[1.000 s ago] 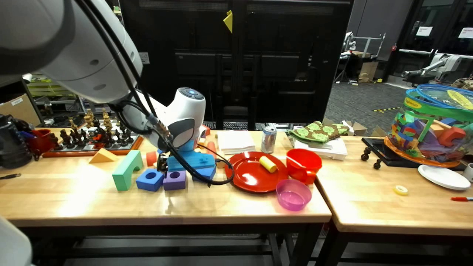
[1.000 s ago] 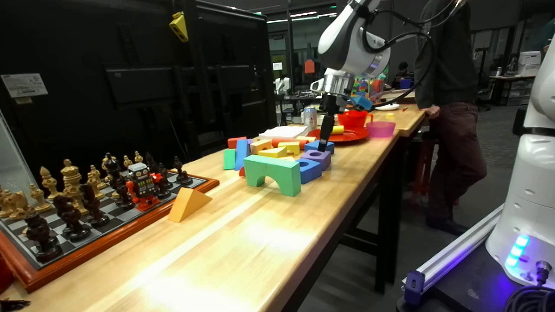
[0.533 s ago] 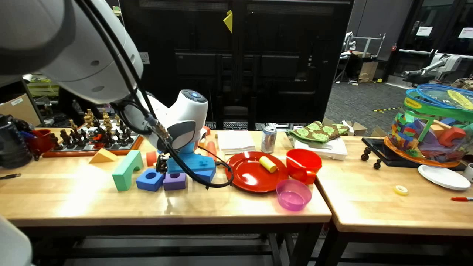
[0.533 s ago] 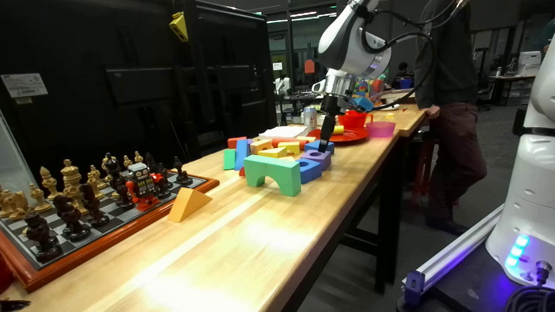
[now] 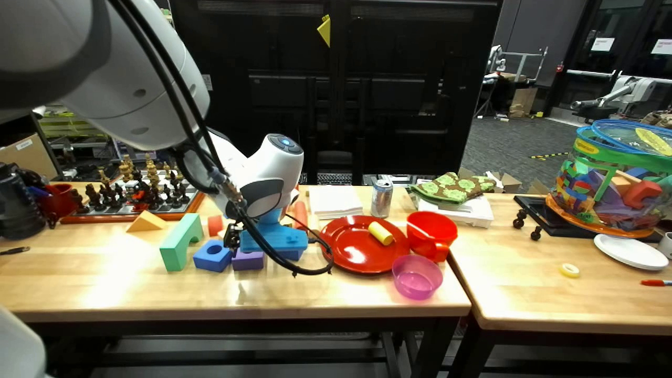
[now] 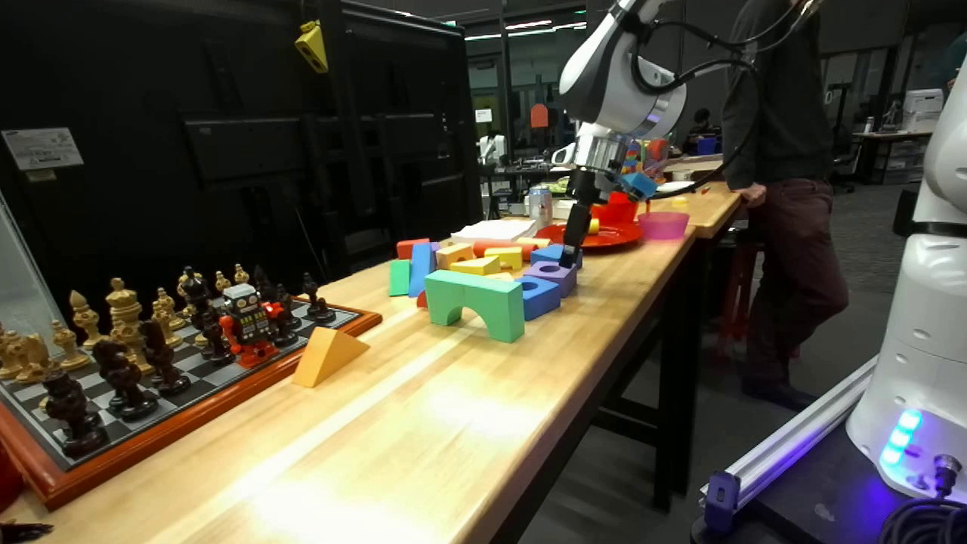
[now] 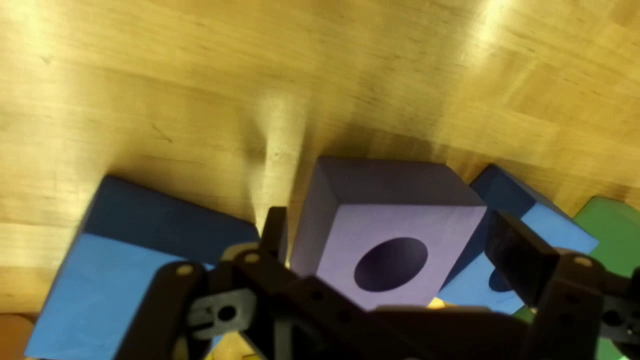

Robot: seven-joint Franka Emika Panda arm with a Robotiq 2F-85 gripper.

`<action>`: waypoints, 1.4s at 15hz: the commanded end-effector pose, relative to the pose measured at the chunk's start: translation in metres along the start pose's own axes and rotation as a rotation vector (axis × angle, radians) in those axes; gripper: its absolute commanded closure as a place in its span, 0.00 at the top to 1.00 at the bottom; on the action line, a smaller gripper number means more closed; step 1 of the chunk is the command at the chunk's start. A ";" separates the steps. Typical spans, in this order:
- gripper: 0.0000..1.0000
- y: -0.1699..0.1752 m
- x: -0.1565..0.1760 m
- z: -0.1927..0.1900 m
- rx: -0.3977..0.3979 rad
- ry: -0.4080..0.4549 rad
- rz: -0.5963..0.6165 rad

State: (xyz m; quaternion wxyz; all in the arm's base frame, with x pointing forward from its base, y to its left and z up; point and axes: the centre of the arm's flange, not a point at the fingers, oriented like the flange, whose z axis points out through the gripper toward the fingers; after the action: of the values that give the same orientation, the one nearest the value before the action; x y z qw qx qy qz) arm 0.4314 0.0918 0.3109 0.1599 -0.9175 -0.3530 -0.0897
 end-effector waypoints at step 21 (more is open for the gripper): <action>0.84 0.017 0.035 0.014 0.110 -0.046 -0.023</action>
State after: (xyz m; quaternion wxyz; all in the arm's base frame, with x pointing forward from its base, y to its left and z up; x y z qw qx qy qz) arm 0.4680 0.1093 0.3036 0.1948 -0.9089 -0.3648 -0.0527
